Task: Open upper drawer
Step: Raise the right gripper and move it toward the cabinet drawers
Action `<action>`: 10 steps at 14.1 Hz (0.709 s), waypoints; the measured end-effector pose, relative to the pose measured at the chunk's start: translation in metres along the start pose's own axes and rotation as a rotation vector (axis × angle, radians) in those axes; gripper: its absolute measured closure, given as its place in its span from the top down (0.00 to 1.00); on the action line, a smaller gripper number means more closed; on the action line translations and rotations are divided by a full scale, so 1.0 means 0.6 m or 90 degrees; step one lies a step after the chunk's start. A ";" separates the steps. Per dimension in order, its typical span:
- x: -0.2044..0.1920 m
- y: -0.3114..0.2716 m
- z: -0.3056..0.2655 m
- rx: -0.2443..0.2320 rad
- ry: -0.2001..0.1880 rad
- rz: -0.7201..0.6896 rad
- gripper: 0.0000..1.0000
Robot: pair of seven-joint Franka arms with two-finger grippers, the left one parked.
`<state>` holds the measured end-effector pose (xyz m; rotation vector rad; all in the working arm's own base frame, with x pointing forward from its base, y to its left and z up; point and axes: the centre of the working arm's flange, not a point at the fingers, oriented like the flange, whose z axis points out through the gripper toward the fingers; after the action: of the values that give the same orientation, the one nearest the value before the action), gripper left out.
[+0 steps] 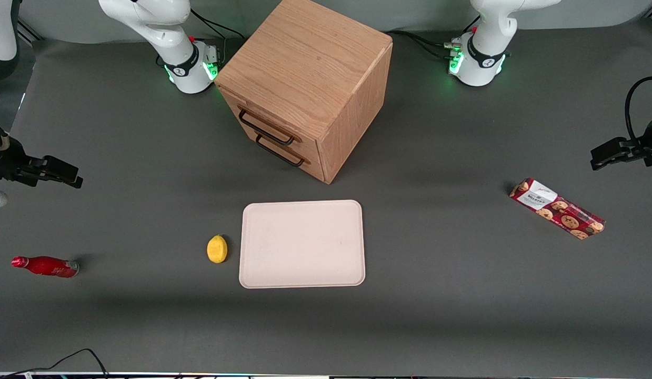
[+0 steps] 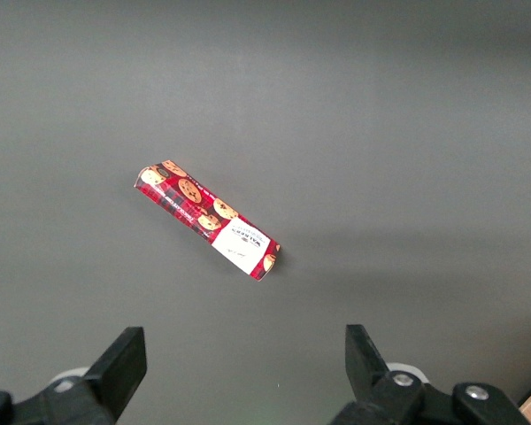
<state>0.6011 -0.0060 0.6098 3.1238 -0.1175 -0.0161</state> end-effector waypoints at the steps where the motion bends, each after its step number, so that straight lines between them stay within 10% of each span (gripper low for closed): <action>1: 0.000 0.000 0.000 0.000 0.000 0.000 1.00; 10: -0.007 -0.116 0.048 -0.014 -0.034 -0.109 1.00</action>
<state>0.6019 0.0632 0.5802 3.1013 0.1493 -0.1012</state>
